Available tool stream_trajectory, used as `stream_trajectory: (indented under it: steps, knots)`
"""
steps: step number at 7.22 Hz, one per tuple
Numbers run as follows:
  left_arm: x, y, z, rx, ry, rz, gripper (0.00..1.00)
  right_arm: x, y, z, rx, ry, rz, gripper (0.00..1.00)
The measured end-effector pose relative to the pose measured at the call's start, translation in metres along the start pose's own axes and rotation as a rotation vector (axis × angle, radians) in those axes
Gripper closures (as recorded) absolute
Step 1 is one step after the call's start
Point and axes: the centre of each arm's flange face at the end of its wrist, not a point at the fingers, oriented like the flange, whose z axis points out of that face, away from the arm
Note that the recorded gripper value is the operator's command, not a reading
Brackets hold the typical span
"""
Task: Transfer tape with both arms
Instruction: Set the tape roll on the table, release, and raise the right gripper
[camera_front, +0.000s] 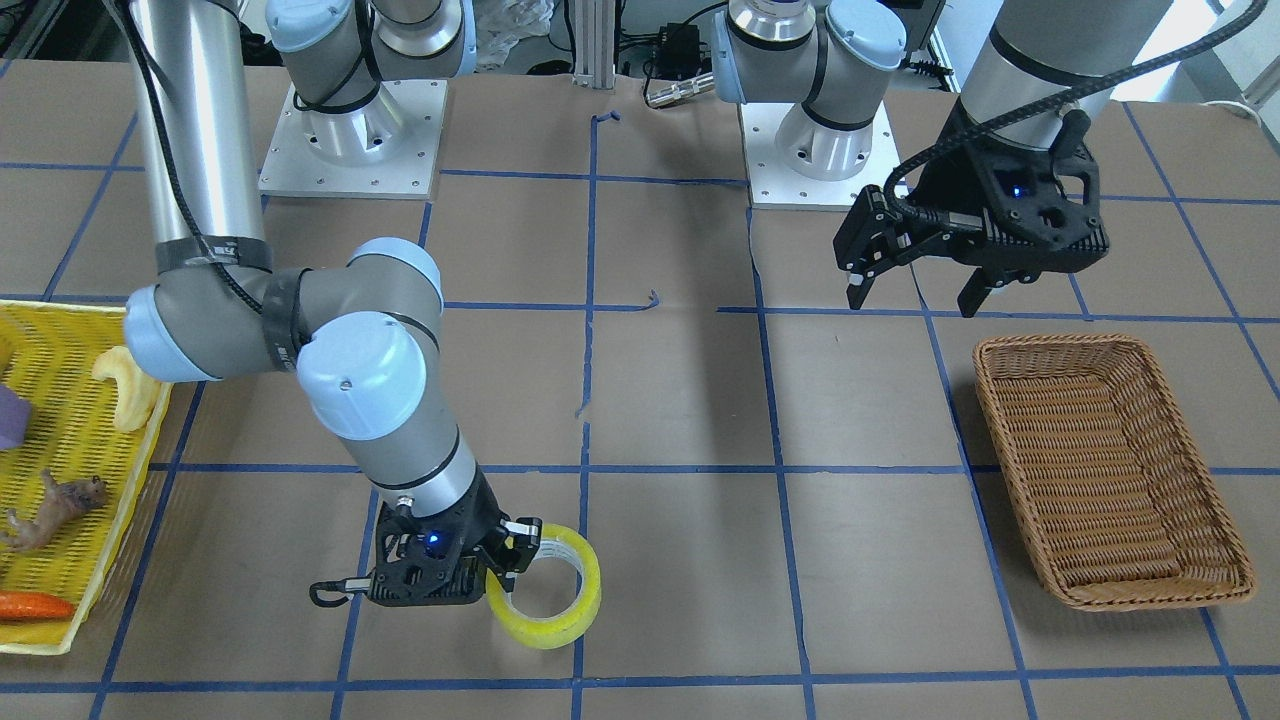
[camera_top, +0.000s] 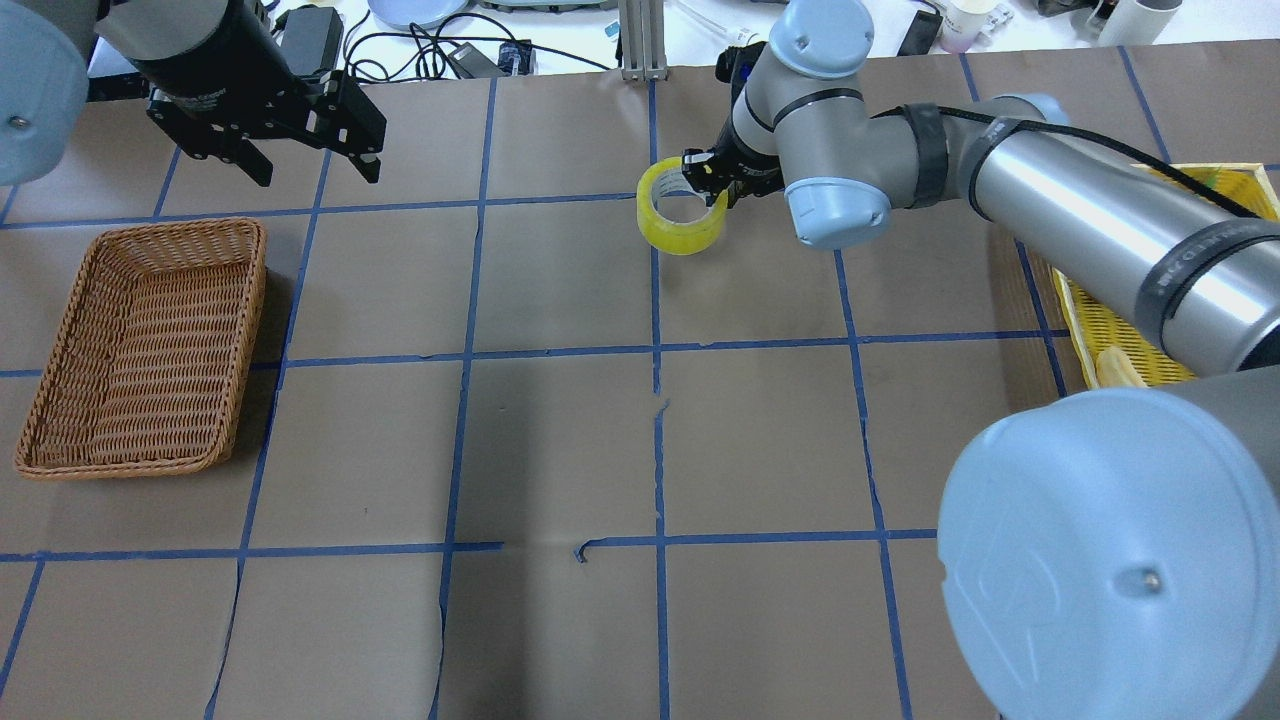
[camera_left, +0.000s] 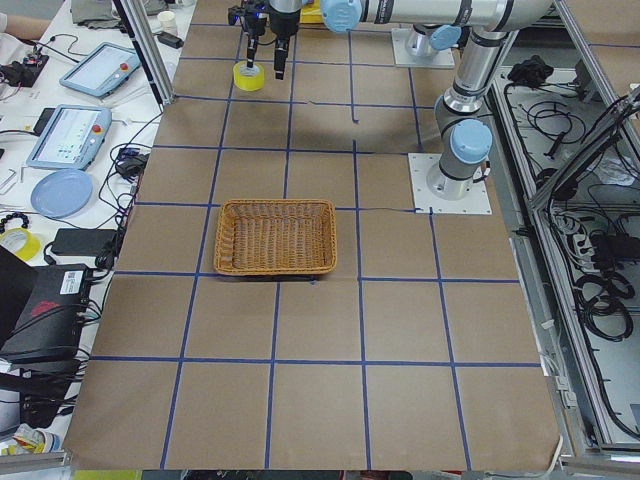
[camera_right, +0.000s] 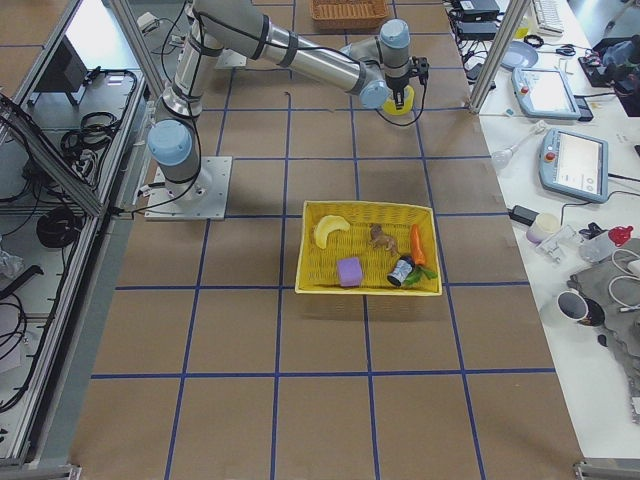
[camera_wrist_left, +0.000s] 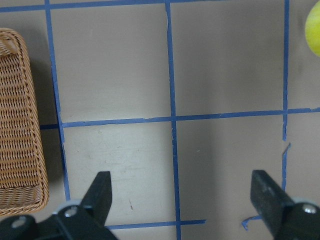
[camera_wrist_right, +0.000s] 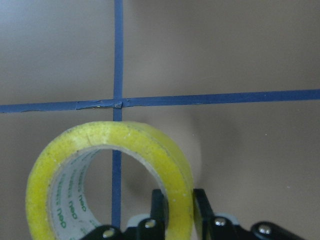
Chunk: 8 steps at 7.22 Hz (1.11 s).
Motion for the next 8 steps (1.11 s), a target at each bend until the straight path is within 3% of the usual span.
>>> stream_trajectory:
  steps: [1, 2, 3, 4, 6, 8]
  knots:
    - [0.0, 0.0, 0.0, -0.001, 0.0, 0.0, 0.0, -0.008, 0.004, 0.008, -0.004, 0.016, -0.006, 1.0]
    - [0.0, 0.0, 0.0, -0.001, 0.0, 0.0, 0.0, -0.015, 0.008, 0.016, -0.013, 0.023, -0.013, 0.8]
    - [0.0, 0.0, 0.0, -0.001, 0.0, 0.0, 0.0, -0.019, 0.011, 0.023, -0.021, 0.026, -0.019, 0.06]
    - [0.0, 0.0, 0.0, -0.001, 0.0, 0.001, 0.0, -0.021, 0.013, 0.026, -0.025, 0.03, -0.022, 0.0]
    - [0.0, 0.0, 0.0, 0.0, 0.0, 0.001, 0.0, -0.022, 0.012, 0.025, -0.025, 0.031, -0.024, 0.0]
    - [0.0, 0.0, 0.0, 0.0, 0.0, 0.001, 0.0, -0.023, 0.009, -0.004, -0.01, 0.032, -0.035, 0.0]
